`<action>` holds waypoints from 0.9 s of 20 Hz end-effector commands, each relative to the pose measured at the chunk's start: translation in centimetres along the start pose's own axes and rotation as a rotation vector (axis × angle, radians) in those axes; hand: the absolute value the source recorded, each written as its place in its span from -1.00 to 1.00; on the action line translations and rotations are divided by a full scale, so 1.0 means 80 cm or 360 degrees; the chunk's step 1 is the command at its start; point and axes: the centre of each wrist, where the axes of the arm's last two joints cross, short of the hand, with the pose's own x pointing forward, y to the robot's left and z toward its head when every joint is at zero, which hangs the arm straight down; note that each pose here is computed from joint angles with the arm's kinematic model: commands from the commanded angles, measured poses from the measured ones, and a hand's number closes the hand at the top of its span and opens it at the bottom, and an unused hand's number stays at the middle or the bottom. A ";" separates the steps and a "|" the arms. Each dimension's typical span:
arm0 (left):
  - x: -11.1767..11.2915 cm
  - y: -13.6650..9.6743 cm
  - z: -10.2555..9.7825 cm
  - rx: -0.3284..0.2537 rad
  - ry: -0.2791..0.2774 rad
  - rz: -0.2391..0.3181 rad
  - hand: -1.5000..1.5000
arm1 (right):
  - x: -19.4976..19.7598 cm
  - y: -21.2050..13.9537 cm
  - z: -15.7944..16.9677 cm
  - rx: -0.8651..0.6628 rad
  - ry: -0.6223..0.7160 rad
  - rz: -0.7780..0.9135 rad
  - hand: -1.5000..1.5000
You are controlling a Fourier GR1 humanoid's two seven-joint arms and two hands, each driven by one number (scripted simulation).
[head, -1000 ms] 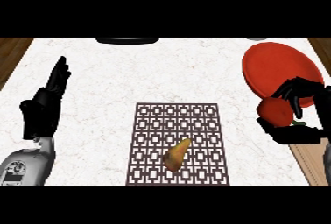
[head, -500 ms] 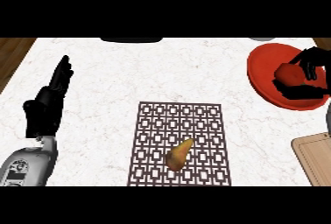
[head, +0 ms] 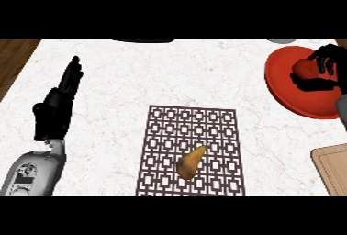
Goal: Pick the bell pepper from the placemat and place it in the bowl
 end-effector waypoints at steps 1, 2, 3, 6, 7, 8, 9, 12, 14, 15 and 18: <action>0.011 -0.006 -0.004 -0.0033 -0.0031 -0.0006 0.00 | -0.016 0.015 0.000 0.0055 0.0157 -0.0102 1.00; 0.009 -0.004 -0.006 -0.0010 -0.0050 0.0012 0.00 | -0.014 0.023 0.001 0.0143 0.0162 -0.0096 -1.00; 0.002 -0.003 -0.004 -0.0013 -0.0034 -0.0009 0.00 | -0.015 0.017 -0.003 0.0209 0.0164 -0.0169 -1.00; 0.012 -0.014 -0.003 -0.0026 -0.0051 0.0010 0.00 | -0.023 0.015 -0.001 0.0208 0.0116 -0.0335 -1.00; 0.006 -0.004 -0.009 -0.0016 -0.0055 0.0005 0.00 | -0.019 0.028 0.002 0.0231 0.0089 -0.0368 -1.00; -0.001 -0.008 -0.004 -0.0011 -0.0024 0.0006 0.00 | -0.032 0.028 0.013 0.0268 0.0065 -0.0434 -1.00; 0.005 -0.008 -0.001 -0.0011 -0.0028 0.0026 0.00 | -0.036 0.013 0.009 0.0241 0.0022 -0.0469 -1.00; 0.004 -0.010 0.001 -0.0028 -0.0025 0.0017 0.00 | -0.028 0.009 -0.003 0.0156 -0.0002 -0.0602 -1.00; 0.016 -0.006 0.000 -0.0026 -0.0014 0.0024 0.00 | -0.041 0.011 0.010 0.0080 0.0015 -0.0625 -1.00; 0.015 -0.008 -0.005 -0.0033 -0.0036 0.0032 0.00 | -0.040 -0.016 -0.004 0.0049 0.0032 -0.0663 -1.00; 0.004 0.006 -0.004 -0.0011 -0.0023 0.0018 0.00 | -0.055 -0.036 0.002 0.0082 0.0064 -0.0753 -1.00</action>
